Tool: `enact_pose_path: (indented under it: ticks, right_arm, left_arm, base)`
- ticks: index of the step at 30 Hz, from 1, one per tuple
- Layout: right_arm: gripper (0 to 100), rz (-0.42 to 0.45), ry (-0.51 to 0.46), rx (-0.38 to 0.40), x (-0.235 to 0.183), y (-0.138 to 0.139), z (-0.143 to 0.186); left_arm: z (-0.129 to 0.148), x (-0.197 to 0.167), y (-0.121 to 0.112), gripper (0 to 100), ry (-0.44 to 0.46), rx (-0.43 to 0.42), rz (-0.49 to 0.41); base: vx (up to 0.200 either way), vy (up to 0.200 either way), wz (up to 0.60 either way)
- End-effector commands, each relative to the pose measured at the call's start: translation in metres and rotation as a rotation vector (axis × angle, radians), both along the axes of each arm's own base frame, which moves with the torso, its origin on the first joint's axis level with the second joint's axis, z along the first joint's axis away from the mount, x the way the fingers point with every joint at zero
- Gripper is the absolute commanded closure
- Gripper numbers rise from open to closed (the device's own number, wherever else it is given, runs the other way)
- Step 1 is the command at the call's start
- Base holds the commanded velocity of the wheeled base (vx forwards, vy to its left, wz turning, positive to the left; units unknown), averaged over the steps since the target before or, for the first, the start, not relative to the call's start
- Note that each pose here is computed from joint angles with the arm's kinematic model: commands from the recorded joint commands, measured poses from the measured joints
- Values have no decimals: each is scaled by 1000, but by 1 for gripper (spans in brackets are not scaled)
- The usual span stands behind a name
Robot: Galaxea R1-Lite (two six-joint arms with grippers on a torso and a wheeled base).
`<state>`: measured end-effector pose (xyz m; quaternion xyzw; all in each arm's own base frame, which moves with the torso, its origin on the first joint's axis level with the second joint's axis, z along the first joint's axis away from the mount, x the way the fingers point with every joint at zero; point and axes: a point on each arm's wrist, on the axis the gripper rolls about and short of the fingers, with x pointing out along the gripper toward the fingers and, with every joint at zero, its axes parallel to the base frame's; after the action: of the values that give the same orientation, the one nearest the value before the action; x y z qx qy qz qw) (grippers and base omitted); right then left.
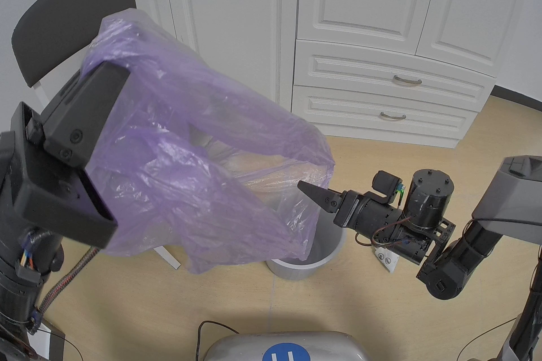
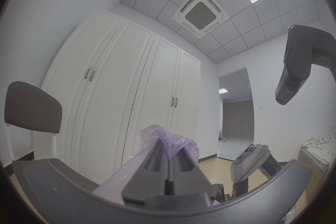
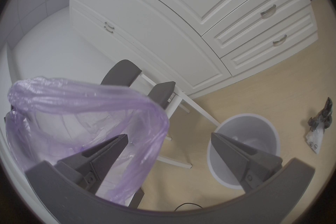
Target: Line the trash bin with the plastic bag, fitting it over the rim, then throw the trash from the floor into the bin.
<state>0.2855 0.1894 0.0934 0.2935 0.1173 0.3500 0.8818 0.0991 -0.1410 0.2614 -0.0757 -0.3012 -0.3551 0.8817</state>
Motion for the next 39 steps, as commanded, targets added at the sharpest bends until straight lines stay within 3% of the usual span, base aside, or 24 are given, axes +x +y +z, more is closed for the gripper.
enact_pose_path:
  ticks: [1, 12, 22, 39]
  right_arm:
    - [0, 56, 88, -44, -9, 4, -43]
    - [0, 64, 110, -39, -10, 6, -47]
    - [0, 87, 41, -6, -22, 10, -20]
    - [0, 34, 18, 16, -17, 11, -13]
  left_arm:
    - [1, -2, 0, 100, -3, -4, -10]
    - [0, -2, 0, 100, -1, -2, -12]
    - [-1, -2, 0, 100, 2, 3, -12]
    - [-1, -7, -3, 100, 1, 2, -42]
  base:
    - [0, 0, 0]
    - [0, 0, 0]
    - [0, 0, 0]
    - [0, 0, 0]
